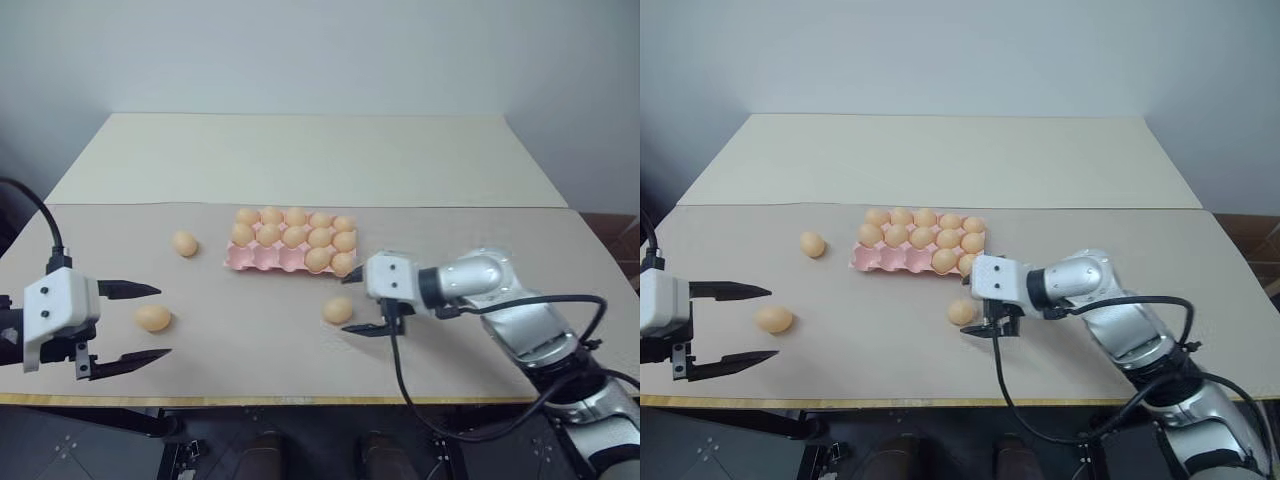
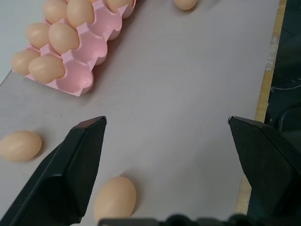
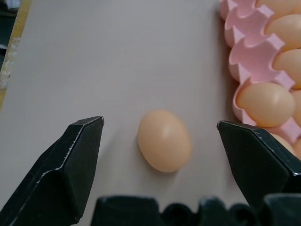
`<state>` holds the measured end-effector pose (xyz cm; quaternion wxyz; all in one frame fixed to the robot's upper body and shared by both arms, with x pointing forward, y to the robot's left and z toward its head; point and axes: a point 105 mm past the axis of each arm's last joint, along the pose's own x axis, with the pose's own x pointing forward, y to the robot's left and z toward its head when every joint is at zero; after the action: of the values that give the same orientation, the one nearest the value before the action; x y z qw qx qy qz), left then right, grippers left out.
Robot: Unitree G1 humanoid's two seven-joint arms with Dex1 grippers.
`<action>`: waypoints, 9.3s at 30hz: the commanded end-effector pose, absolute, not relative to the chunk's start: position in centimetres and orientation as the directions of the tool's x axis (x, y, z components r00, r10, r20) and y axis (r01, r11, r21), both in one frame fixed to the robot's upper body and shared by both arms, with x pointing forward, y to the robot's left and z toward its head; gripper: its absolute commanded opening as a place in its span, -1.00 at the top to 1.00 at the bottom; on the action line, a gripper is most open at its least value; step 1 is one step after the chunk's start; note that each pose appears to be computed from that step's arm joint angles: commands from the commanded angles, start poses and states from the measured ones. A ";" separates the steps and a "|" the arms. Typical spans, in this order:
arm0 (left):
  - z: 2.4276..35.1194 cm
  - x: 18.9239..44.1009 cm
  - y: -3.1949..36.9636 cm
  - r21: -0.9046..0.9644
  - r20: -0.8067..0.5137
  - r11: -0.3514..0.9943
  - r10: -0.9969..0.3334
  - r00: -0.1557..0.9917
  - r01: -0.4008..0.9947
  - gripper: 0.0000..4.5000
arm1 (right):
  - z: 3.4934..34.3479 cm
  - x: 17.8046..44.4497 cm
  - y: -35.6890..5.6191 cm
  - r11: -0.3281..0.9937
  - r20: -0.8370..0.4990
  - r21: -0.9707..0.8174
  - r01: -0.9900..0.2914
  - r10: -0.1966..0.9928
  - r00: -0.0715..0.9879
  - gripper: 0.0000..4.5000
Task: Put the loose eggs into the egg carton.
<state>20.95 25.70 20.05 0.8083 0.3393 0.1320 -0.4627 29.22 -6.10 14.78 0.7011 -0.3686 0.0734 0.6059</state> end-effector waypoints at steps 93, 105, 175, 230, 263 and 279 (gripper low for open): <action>19.9 19.3 28.0 0.499 -0.555 0.433 -0.506 0.661 0.751 -1.00 | 21.1 26.7 -9.8 -0.149 -0.503 -0.471 -0.870 0.855 0.126 -0.98; 17.0 23.2 30.2 0.472 -0.596 0.521 -0.406 0.693 0.711 -1.00 | 20.4 26.6 -9.4 -0.110 -0.491 -0.471 -0.875 0.857 0.156 -0.98; 17.2 39.6 16.1 0.346 -0.019 0.537 -0.815 0.578 0.769 -0.19 | 22.9 25.5 -10.2 0.264 -0.317 -0.619 -0.740 0.778 0.543 -1.00; 18.8 35.6 27.6 0.224 0.025 0.972 -0.087 0.996 0.079 -0.99 | 23.1 25.9 -9.2 0.137 -0.339 -0.550 -0.824 0.865 0.369 -1.00; 13.1 42.4 27.0 0.174 -0.133 0.985 0.035 0.990 -0.012 0.01 | 22.5 25.9 -10.7 0.216 -0.364 -0.570 -0.793 0.798 0.480 -1.00; 20.7 36.1 21.2 0.264 0.239 0.795 -0.602 0.761 0.546 0.16 | 22.7 26.0 -10.6 0.255 -0.335 -0.597 -0.761 0.783 0.525 -1.00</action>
<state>36.64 21.85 19.93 0.9459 0.0825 -0.1424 -0.2795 26.23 -10.62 21.71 0.7897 -0.3536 0.0064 0.5014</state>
